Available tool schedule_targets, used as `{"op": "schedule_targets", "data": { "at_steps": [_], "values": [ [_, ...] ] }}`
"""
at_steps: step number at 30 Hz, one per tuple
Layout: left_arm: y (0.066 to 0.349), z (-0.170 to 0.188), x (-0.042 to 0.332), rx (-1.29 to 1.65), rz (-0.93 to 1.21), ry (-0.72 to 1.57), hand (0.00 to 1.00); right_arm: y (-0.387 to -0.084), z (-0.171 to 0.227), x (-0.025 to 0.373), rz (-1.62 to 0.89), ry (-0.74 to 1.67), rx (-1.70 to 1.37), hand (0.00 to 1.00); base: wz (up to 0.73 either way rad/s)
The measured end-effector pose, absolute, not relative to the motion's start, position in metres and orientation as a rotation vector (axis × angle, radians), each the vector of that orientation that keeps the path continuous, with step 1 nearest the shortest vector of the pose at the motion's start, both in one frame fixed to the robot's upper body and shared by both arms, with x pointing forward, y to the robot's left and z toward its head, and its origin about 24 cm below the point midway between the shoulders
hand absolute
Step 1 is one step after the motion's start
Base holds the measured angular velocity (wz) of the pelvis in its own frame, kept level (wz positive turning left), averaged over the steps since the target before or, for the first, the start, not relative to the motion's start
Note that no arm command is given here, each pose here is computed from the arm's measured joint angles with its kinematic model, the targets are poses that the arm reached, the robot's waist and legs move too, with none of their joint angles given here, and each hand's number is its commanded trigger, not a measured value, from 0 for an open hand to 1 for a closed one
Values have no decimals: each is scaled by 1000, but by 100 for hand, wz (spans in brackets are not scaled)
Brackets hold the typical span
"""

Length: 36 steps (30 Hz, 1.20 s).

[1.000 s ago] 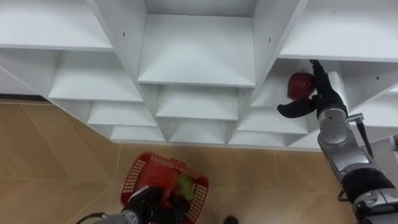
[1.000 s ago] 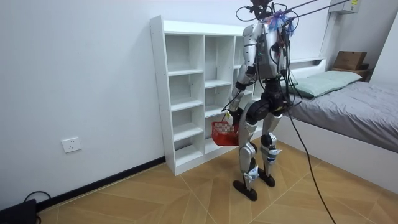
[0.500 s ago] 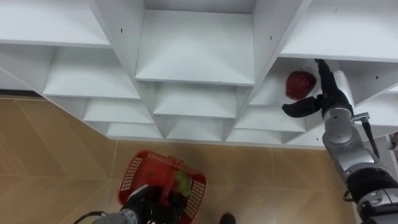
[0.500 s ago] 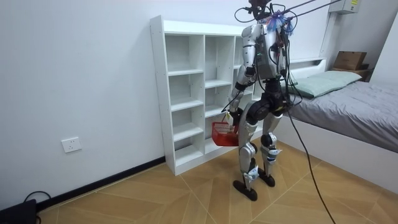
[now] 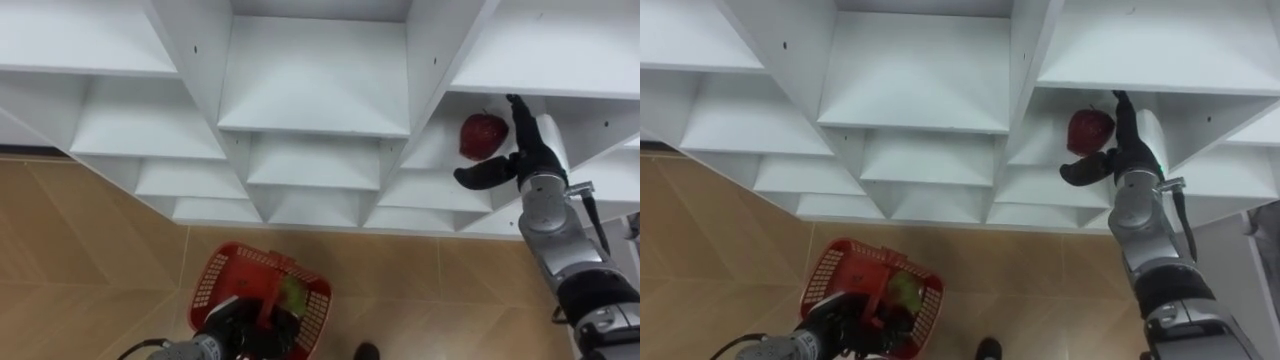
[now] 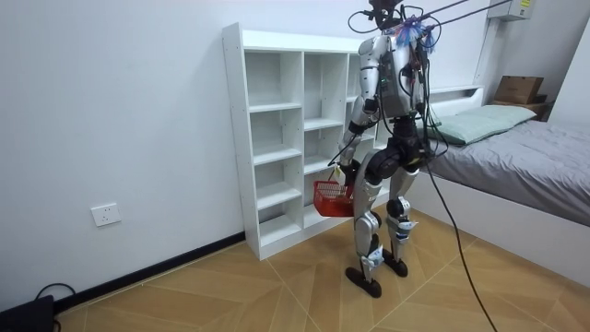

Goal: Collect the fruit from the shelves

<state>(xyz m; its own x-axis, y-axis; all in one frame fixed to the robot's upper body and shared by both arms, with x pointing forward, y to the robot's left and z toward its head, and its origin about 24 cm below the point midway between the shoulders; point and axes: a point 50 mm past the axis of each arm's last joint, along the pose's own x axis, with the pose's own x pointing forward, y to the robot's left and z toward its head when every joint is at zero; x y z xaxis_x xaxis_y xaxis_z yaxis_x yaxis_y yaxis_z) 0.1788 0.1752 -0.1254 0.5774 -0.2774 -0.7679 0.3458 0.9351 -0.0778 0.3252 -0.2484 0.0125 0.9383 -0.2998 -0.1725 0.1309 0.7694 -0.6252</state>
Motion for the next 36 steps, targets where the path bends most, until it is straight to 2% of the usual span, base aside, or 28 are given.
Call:
{"op": "schedule_targets", "data": {
  "at_steps": [36],
  "values": [
    [173, -125, 181, 93, -375, 880, 100, -247, 10, 328, -203, 309, -686, 0, -1]
  ]
}}
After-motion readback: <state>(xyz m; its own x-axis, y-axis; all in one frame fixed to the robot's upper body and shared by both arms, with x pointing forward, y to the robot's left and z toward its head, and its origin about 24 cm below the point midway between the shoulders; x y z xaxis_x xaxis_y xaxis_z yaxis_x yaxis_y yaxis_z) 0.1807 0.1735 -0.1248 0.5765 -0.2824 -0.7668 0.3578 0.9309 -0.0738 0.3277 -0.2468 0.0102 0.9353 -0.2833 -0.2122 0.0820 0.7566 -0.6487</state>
